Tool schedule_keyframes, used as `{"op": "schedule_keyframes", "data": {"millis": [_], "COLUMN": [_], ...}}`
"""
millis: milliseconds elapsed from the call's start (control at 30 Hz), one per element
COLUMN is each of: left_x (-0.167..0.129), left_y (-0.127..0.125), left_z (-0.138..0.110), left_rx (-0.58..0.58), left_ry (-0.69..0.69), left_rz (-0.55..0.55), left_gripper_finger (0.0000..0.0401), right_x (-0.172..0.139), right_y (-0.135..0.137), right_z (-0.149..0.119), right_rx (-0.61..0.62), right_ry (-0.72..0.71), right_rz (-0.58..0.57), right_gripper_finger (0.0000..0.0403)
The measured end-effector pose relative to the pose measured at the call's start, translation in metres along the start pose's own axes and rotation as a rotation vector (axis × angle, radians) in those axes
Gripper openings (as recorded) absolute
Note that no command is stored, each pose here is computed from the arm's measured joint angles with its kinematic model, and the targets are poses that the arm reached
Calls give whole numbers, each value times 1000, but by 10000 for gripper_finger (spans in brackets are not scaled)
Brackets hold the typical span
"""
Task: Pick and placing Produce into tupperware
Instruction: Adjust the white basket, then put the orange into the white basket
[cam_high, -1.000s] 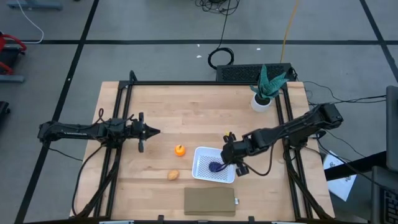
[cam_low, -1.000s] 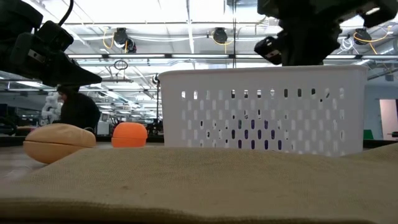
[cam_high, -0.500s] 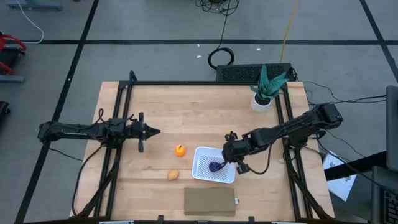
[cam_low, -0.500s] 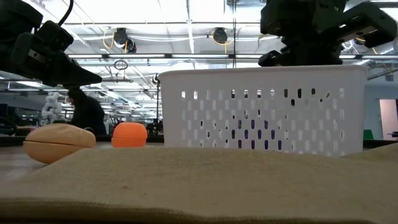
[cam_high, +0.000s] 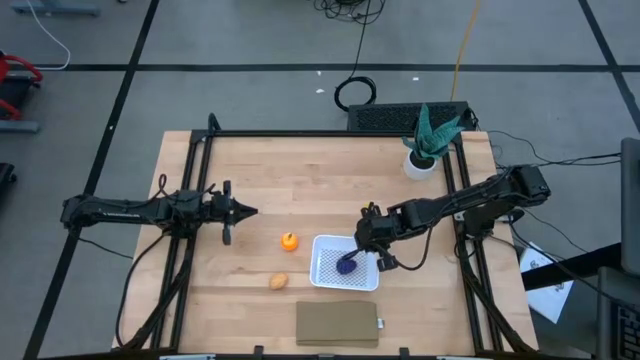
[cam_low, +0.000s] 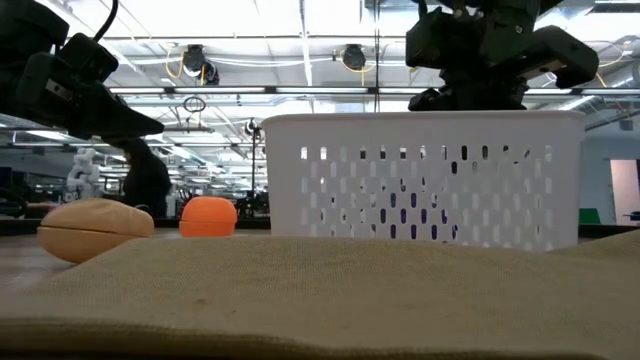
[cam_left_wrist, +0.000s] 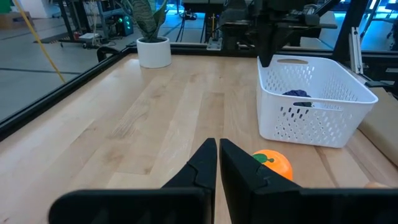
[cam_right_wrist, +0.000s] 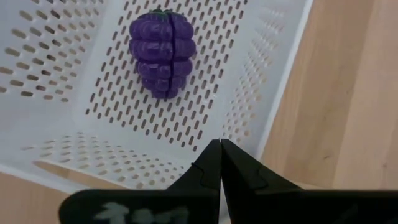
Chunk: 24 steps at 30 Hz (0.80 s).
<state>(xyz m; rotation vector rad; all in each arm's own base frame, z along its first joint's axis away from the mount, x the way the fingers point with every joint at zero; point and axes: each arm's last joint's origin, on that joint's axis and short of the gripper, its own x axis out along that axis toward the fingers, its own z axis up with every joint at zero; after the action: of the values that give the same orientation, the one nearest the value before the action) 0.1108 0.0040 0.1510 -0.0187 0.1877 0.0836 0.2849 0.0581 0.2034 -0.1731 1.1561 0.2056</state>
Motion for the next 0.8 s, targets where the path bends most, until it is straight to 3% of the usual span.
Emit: {"op": "schedule_keyframes", "data": {"millis": [533,733,800], "left_x": [0,0,0], "left_y": [0,0,0], "left_z": [0,0,0], "left_rx": [0,0,0], "left_ry": [0,1,2], "left_rz": [0,1,1], "left_gripper_finger": [24,24,24], "right_x": [-11,-32,-39], "right_y": [6,-4,-8], "right_z": [14,27,28], "right_rx": [-35,-38,-38], "right_ry": [-59,-53,-67], "right_rz": [-4,-245,-256], "right_gripper_finger": [0,0,0]}}
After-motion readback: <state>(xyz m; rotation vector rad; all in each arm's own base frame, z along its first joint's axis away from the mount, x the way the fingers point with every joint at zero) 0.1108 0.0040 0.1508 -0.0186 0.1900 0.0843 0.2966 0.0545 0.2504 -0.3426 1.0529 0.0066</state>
